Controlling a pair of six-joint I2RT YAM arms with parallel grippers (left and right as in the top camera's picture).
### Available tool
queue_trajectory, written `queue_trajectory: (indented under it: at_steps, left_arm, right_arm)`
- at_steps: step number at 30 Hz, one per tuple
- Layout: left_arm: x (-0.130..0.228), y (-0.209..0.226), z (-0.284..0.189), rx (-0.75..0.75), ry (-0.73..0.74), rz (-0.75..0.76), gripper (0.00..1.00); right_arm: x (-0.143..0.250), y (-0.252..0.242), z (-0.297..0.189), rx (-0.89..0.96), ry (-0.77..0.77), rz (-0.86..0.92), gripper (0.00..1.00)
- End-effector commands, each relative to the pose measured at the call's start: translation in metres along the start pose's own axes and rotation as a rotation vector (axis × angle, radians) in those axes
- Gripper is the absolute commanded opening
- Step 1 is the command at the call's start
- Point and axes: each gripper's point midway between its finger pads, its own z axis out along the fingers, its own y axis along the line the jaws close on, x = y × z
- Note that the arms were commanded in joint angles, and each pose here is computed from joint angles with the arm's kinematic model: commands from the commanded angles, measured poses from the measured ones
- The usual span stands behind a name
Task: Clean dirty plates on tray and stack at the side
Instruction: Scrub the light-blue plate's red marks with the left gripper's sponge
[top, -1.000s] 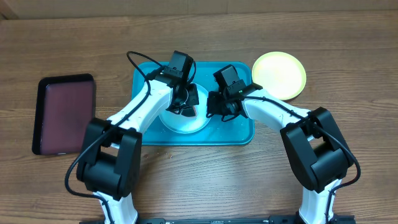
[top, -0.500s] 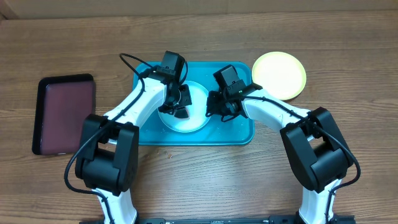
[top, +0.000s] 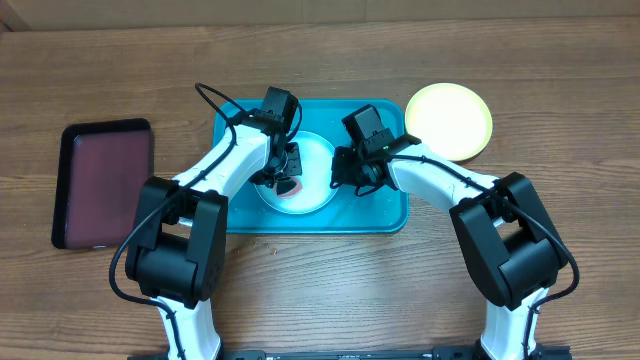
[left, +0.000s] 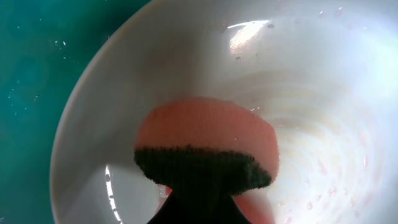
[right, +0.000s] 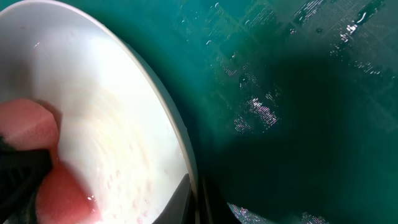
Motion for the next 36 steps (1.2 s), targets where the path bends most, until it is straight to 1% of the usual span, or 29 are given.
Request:
queue_trajectory:
  at_steps: [1, 3, 4, 8, 11, 14, 16, 18, 19, 23, 26, 30, 34, 36]
  left_arm:
    - [-0.001, 0.006, 0.01, -0.013, 0.017, 0.017, 0.09]
    - [0.001, -0.01, 0.01, 0.075, 0.031, 0.019, 0.08]
    - [0.003, -0.029, 0.007, 0.173, 0.048, 0.025, 0.08]
    - [0.003, -0.055, 0.004, 0.29, 0.053, 0.042, 0.08]
    - [0.003, -0.061, 0.005, 0.292, 0.043, 0.058, 0.08]
    - [0.009, -0.061, 0.015, 0.277, 0.066, 0.062, 0.09]
    - [0.015, -0.051, 0.03, 0.226, 0.093, 0.065, 0.09]
    - [0.017, -0.031, 0.041, 0.125, 0.101, 0.056, 0.04]
    - [0.017, -0.003, 0.048, -0.009, 0.096, 0.048, 0.04]
    - [0.013, 0.05, 0.041, -0.263, 0.072, 0.046, 0.04]
    - [0.011, 0.078, 0.031, -0.387, 0.072, 0.045, 0.04]
    - [0.005, 0.096, 0.02, -0.457, 0.075, 0.037, 0.04]
    - [-0.006, 0.092, 0.013, -0.443, 0.055, 0.025, 0.04]
    - [-0.007, 0.082, 0.015, -0.397, 0.056, 0.022, 0.04]
  right_arm:
    - [0.017, -0.016, 0.017, 0.056, 0.051, 0.011, 0.04]
    - [0.017, -0.016, 0.017, 0.056, 0.05, 0.01, 0.04]
    - [0.016, -0.015, 0.017, 0.054, 0.049, 0.01, 0.04]
    - [0.016, -0.013, 0.017, 0.044, 0.05, 0.01, 0.04]
    - [0.017, -0.013, 0.017, 0.043, 0.053, 0.01, 0.04]
    - [0.017, -0.014, 0.017, 0.045, 0.055, 0.011, 0.04]
    - [0.017, -0.014, 0.017, 0.045, 0.055, 0.01, 0.04]
    - [0.018, -0.014, 0.017, 0.047, 0.057, 0.011, 0.04]
    - [0.019, -0.015, 0.017, 0.049, 0.061, 0.011, 0.04]
    - [0.019, -0.015, 0.017, 0.051, 0.062, 0.012, 0.04]
    - [0.018, -0.015, 0.017, 0.048, 0.059, 0.011, 0.04]
    - [0.018, -0.014, 0.017, 0.047, 0.057, 0.011, 0.04]
    - [0.018, -0.014, 0.017, 0.047, 0.058, 0.011, 0.04]
    - [0.018, -0.014, 0.017, 0.047, 0.058, 0.011, 0.04]
